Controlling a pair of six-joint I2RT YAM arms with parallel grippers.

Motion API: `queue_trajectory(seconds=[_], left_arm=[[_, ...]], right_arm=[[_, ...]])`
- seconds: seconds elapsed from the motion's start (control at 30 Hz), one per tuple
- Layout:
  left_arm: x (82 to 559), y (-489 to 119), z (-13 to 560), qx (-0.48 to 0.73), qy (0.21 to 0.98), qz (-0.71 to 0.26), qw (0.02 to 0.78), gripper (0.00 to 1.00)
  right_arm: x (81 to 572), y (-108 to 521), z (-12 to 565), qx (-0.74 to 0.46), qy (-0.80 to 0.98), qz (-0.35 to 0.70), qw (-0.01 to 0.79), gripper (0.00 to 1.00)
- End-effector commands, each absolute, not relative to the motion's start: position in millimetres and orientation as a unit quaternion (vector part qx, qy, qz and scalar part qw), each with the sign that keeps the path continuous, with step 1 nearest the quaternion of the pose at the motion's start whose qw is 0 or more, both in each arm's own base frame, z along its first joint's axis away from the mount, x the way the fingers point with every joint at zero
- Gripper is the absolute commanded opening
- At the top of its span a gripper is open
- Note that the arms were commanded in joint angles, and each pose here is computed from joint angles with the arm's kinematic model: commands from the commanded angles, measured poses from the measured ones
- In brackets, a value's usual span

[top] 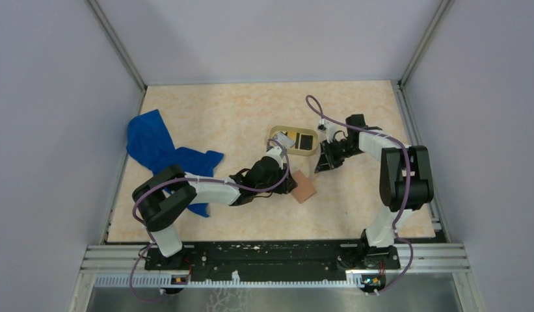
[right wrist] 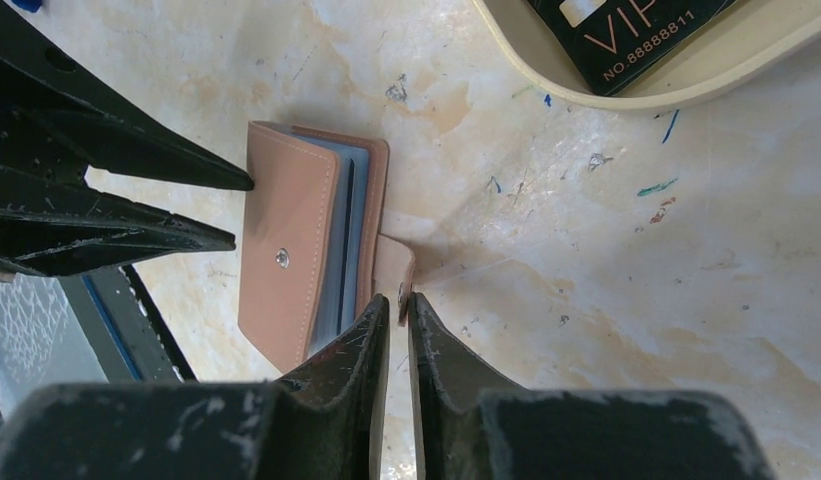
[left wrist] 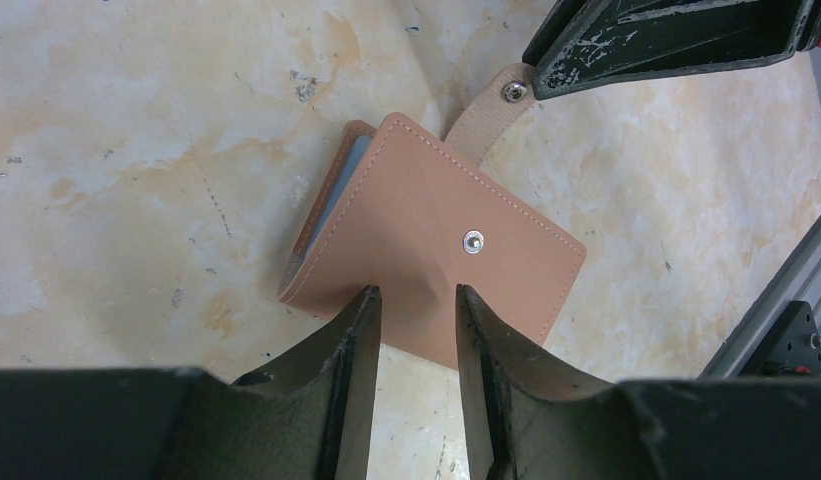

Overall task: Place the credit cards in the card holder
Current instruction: Close the card holder at the center of the board.

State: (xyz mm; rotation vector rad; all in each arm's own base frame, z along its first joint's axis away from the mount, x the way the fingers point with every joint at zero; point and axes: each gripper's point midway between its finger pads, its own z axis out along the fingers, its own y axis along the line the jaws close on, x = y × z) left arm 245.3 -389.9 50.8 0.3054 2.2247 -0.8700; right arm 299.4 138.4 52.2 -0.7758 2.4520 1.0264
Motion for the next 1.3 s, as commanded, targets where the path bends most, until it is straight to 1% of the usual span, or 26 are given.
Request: queue_trajectory(seconds=[0.0, 0.33, 0.83, 1.27], left_arm=[[244.0, -393.1, 44.3, 0.123, 0.865, -0.339, 0.348, 0.4], [244.2, -394.1, 43.8, 0.124, 0.865, -0.34, 0.347, 0.39], [244.3, -393.1, 42.9, 0.124, 0.866, -0.338, 0.347, 0.39], [244.9, -393.0, 41.8, 0.124, 0.867, -0.337, 0.346, 0.38]], right_arm=[[309.5, 141.3, 60.3, -0.283, 0.861, 0.373, 0.201, 0.14], [307.2, 140.9, 53.8, -0.278, 0.864, 0.377, 0.187, 0.16], [312.1, 143.2, 70.2, -0.283, 0.856, 0.376, 0.215, 0.16], [312.5, 141.7, 73.8, -0.284, 0.856, 0.37, 0.222, 0.11]])
